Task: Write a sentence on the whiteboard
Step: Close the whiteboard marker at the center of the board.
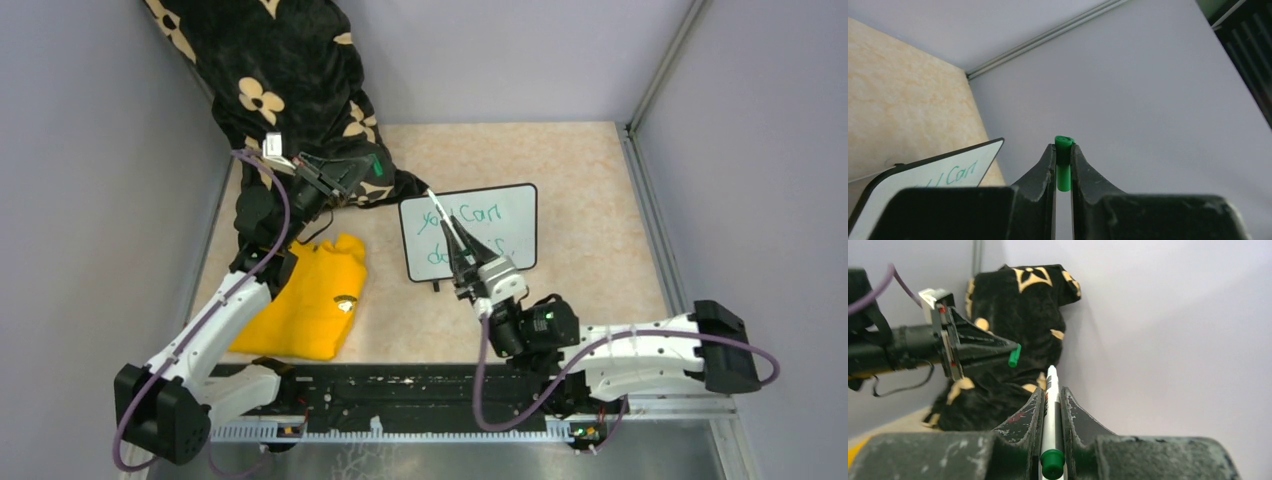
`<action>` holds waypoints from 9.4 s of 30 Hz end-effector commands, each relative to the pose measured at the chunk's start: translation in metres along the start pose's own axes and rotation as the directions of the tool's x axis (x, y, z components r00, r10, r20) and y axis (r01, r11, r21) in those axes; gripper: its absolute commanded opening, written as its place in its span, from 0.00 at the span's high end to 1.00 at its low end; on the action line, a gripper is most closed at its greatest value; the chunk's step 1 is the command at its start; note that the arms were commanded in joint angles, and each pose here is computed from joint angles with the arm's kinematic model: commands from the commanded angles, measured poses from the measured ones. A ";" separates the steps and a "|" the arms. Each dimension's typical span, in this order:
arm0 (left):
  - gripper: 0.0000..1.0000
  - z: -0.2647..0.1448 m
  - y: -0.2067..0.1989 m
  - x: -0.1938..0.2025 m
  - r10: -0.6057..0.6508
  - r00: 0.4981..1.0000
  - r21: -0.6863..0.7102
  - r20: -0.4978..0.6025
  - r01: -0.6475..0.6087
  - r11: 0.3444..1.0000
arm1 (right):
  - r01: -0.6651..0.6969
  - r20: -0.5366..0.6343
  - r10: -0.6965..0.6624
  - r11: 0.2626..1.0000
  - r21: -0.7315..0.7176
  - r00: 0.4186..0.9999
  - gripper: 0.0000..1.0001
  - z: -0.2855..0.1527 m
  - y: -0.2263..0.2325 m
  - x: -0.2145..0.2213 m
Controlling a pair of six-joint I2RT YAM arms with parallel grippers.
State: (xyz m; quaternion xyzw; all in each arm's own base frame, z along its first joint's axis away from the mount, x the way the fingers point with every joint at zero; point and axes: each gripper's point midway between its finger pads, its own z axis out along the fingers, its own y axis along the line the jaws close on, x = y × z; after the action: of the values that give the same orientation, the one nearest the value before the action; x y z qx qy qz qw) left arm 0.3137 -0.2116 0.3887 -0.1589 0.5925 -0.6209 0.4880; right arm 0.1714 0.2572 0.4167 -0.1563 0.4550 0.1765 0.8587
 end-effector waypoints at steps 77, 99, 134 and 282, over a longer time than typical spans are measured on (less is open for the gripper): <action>1.00 -0.003 -0.157 0.019 -0.198 0.979 0.374 -0.057 0.205 0.905 | -0.231 0.302 0.224 0.973 -0.015 0.927 1.00 0.027 0.007 -0.076; 1.00 -0.001 -0.163 0.026 -0.181 0.980 0.387 -0.077 0.197 0.901 | -0.227 0.299 0.220 0.974 -0.011 0.929 1.00 0.028 0.008 -0.074; 1.00 -0.001 -0.155 0.035 -0.172 0.981 0.367 -0.087 0.192 0.910 | -0.227 0.298 0.218 0.974 -0.004 0.929 1.00 0.028 0.008 -0.073; 0.34 -0.050 -0.170 0.131 -0.114 0.986 0.422 -0.120 0.155 0.893 | -0.324 0.336 0.252 0.929 0.177 0.907 1.00 0.046 -0.010 -0.080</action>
State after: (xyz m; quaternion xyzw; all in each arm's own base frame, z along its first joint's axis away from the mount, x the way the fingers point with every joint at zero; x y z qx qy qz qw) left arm 0.1587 -0.3164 0.4813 -0.1038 0.4419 -0.7790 0.4326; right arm 0.1734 0.2868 0.4871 -0.0354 0.3862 0.2233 0.8943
